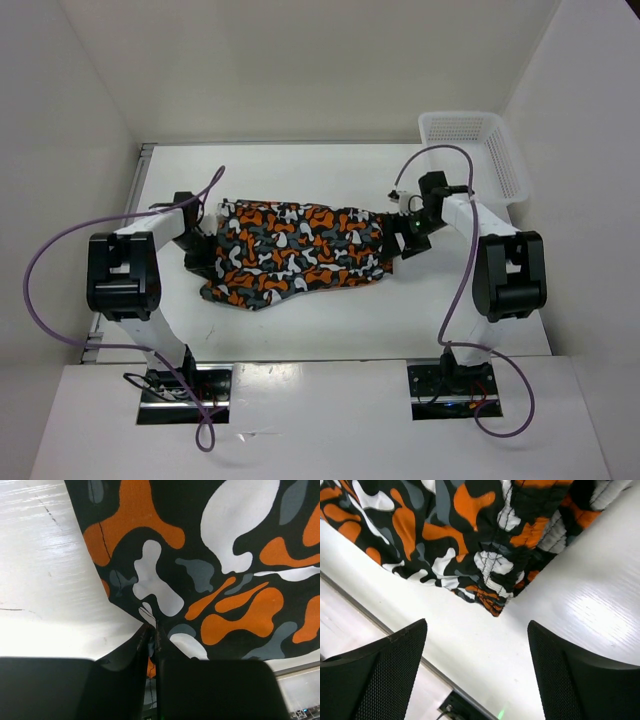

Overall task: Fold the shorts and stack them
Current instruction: Fold the shorts

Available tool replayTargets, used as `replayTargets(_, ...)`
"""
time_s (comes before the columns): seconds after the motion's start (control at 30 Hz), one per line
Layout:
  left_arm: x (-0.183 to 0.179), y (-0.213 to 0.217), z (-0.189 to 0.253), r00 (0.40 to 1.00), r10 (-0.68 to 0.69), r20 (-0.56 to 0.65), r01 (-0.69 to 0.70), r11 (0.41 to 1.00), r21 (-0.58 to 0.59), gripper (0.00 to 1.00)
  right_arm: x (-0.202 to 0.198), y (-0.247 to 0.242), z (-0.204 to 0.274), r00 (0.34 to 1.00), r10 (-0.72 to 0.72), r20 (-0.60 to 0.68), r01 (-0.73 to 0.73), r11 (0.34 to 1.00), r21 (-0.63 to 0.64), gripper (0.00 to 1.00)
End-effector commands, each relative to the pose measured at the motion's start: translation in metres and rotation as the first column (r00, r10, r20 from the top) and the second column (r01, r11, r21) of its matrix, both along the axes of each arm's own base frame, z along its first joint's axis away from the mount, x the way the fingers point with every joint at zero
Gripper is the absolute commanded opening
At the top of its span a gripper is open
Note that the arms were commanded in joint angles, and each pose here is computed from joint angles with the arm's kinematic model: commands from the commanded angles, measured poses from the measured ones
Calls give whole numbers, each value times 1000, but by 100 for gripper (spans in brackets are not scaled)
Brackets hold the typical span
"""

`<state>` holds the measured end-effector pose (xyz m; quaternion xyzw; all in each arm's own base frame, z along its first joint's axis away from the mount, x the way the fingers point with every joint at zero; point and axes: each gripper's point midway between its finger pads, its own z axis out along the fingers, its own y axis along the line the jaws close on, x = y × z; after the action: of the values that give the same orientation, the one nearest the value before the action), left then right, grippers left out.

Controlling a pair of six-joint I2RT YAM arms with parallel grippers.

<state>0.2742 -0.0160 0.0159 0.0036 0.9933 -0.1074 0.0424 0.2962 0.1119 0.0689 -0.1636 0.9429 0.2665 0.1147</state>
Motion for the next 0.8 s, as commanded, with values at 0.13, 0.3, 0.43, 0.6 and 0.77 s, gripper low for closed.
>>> replayTargets(0.13, 0, 0, 6, 1000, -6, 19, 6, 1000, 6, 15, 94, -15, 96, 913, -46, 404, 101, 988, -116, 89)
replayTargets(0.3, 2, 2, 3, 1000, -5, 18, 5, 1000, 16, 16, 134, 20, 87, 874, 66, 481, 38, 978, -203, 59)
replayTargets(0.43, 4, 4, 3, 1000, -5, 18, 4, 1000, 25, 16, 148, 30, 60, 891, 124, 437, -26, 974, -224, 69)
replayTargets(0.6, 3, 6, 0, 1000, 4, 7, -5, 1000, 25, 16, 153, 36, 19, 908, 200, 367, -108, 960, -258, 83)
replayTargets(0.77, 5, 8, -3, 1000, 5, -1, -5, 999, 33, 16, 156, 29, 0, 913, 219, 343, -114, 946, -302, 68)
